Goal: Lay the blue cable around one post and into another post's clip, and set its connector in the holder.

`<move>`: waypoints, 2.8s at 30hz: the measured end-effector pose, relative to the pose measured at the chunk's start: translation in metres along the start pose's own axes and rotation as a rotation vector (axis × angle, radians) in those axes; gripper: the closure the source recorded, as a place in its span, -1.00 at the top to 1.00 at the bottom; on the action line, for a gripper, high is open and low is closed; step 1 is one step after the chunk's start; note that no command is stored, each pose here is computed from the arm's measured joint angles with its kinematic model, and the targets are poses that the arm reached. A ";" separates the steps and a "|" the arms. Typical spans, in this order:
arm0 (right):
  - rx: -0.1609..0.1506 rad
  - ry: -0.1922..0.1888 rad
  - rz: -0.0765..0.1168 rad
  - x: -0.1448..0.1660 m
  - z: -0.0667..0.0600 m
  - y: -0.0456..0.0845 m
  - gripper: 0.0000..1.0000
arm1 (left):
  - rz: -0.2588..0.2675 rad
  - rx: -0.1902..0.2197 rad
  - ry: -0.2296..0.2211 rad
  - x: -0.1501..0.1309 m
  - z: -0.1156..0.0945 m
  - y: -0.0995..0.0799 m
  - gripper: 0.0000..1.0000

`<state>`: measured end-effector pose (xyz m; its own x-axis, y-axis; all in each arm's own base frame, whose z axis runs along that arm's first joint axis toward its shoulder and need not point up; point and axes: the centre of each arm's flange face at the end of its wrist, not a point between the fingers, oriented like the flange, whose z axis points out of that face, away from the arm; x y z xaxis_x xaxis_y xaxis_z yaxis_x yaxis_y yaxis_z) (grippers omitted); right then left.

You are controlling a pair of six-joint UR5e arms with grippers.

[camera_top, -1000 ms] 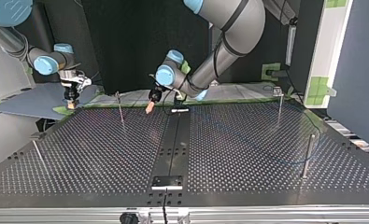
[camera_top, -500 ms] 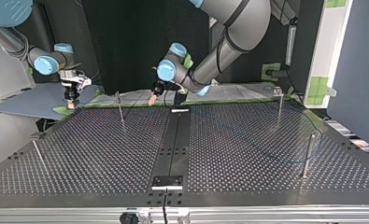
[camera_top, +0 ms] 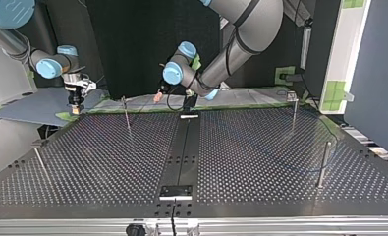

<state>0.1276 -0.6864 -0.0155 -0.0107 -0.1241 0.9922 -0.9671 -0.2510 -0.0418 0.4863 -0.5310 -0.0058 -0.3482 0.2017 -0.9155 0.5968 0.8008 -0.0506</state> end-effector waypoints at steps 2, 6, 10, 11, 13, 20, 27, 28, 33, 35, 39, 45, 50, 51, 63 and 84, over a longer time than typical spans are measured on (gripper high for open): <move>0.004 0.001 0.003 0.000 0.000 0.000 -1.00 | 0.000 0.000 0.002 0.000 0.000 0.000 1.00; 0.007 0.000 0.005 0.000 0.000 -0.001 -1.00 | 0.001 -0.001 0.003 0.000 0.000 -0.001 1.00; 0.007 -0.001 0.006 -0.001 0.000 -0.001 -1.00 | 0.000 -0.015 0.006 0.000 -0.001 0.002 1.00; 0.006 -0.001 0.007 -0.001 0.000 -0.001 -1.00 | 0.000 -0.018 0.007 0.000 -0.001 0.003 1.00; 0.007 -0.002 0.007 -0.002 0.000 -0.001 -1.00 | 0.000 -0.023 0.008 0.000 -0.001 0.004 1.00; 0.007 -0.003 0.008 -0.003 0.000 -0.001 -1.00 | 0.011 -0.068 0.023 0.001 -0.002 0.012 1.00; 0.007 -0.003 0.008 -0.004 0.000 -0.001 -1.00 | 0.018 -0.143 0.040 0.000 -0.004 0.028 1.00; 0.007 -0.003 0.008 -0.005 0.000 -0.001 -1.00 | 0.018 -0.157 0.040 -0.001 -0.004 0.030 1.00; 0.008 -0.003 0.008 -0.006 0.000 -0.001 -1.00 | 0.014 -0.207 0.026 -0.015 -0.007 0.041 1.00; 0.008 -0.004 0.008 -0.006 0.000 -0.001 -1.00 | 0.013 -0.227 0.017 -0.023 -0.009 0.045 1.00; 0.008 -0.006 0.008 -0.007 -0.001 -0.001 -1.00 | 0.019 -0.245 0.008 -0.031 -0.012 0.048 1.00; 0.008 -0.005 0.008 -0.007 0.000 -0.001 -1.00 | 0.046 -0.242 0.016 -0.029 -0.014 0.047 1.00; 0.009 -0.005 0.009 -0.008 0.000 -0.001 -1.00 | 0.058 -0.229 0.018 -0.027 -0.015 0.041 1.00; 0.009 -0.005 0.010 -0.008 0.000 -0.001 -1.00 | 0.060 -0.225 0.017 -0.027 -0.015 0.040 1.00; 0.018 0.001 0.015 -0.009 0.000 -0.001 -1.00 | 0.065 -0.195 -0.027 -0.030 -0.012 0.027 1.00; 0.021 -0.005 0.018 -0.013 0.000 -0.003 -1.00 | 0.020 -0.199 -0.163 -0.067 -0.039 0.025 1.00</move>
<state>0.1310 -0.6835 -0.0284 -0.0266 -0.1331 0.9907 -0.9612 -0.2687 -0.0620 0.4969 -0.5024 0.0700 -0.2074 0.1378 -0.9685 0.4426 0.8961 0.0328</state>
